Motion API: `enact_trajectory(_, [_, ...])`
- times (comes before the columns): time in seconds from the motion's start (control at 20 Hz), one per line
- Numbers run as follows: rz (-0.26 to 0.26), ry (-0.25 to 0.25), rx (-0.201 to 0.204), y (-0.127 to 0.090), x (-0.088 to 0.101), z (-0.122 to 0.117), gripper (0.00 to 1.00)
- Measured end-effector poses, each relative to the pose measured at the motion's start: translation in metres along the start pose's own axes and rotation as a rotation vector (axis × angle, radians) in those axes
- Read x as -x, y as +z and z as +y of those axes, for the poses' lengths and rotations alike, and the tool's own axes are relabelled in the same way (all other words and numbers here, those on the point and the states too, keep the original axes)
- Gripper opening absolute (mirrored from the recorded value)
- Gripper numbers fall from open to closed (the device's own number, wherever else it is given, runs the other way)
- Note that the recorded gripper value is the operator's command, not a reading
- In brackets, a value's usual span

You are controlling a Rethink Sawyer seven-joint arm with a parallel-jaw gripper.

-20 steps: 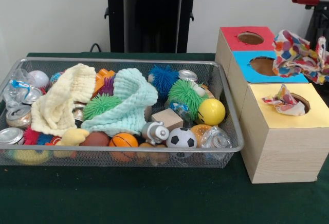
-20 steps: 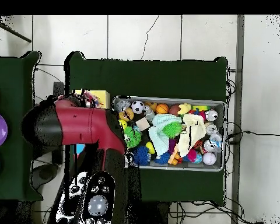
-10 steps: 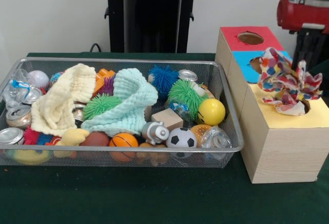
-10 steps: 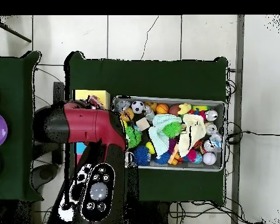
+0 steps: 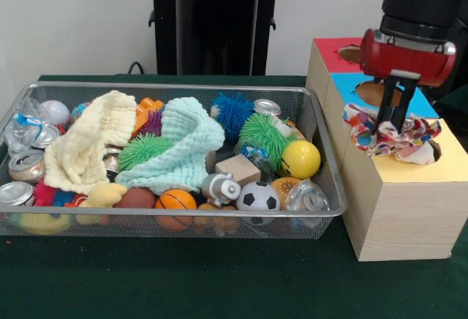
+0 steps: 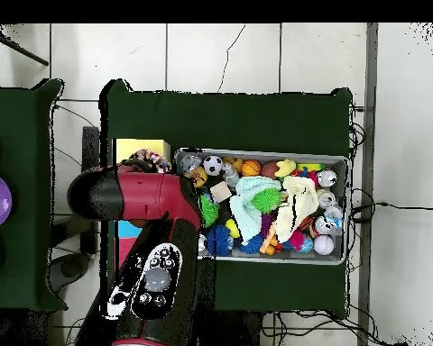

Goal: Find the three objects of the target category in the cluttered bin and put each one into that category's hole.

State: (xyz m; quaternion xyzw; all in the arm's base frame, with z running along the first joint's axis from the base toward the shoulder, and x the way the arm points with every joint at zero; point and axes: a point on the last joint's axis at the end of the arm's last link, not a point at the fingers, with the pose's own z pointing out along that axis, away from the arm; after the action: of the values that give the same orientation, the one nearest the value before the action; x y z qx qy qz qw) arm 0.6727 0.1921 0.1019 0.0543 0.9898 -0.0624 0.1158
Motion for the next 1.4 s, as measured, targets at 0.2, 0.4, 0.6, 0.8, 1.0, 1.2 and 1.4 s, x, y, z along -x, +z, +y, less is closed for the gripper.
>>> enact_trajectory(0.2, [-0.004, 0.006, -0.012, 0.015, -0.006, 0.001, 0.00])
enact_trajectory(0.4, [-0.022, 0.020, -0.015, 0.016, -0.004, 0.005, 0.00])
enact_trajectory(0.6, [-0.021, 0.037, -0.009, 0.016, -0.005, 0.012, 0.00])
enact_trajectory(0.8, [-0.015, 0.069, 0.013, 0.016, -0.002, 0.018, 0.00])
enact_trajectory(1.0, [-0.010, 0.101, 0.031, 0.016, 0.000, 0.023, 0.00])
enact_trajectory(1.2, [-0.003, 0.117, 0.036, 0.019, 0.000, 0.024, 0.00])
enact_trajectory(1.4, [0.005, 0.136, 0.042, 0.026, 0.001, 0.027, 0.00])
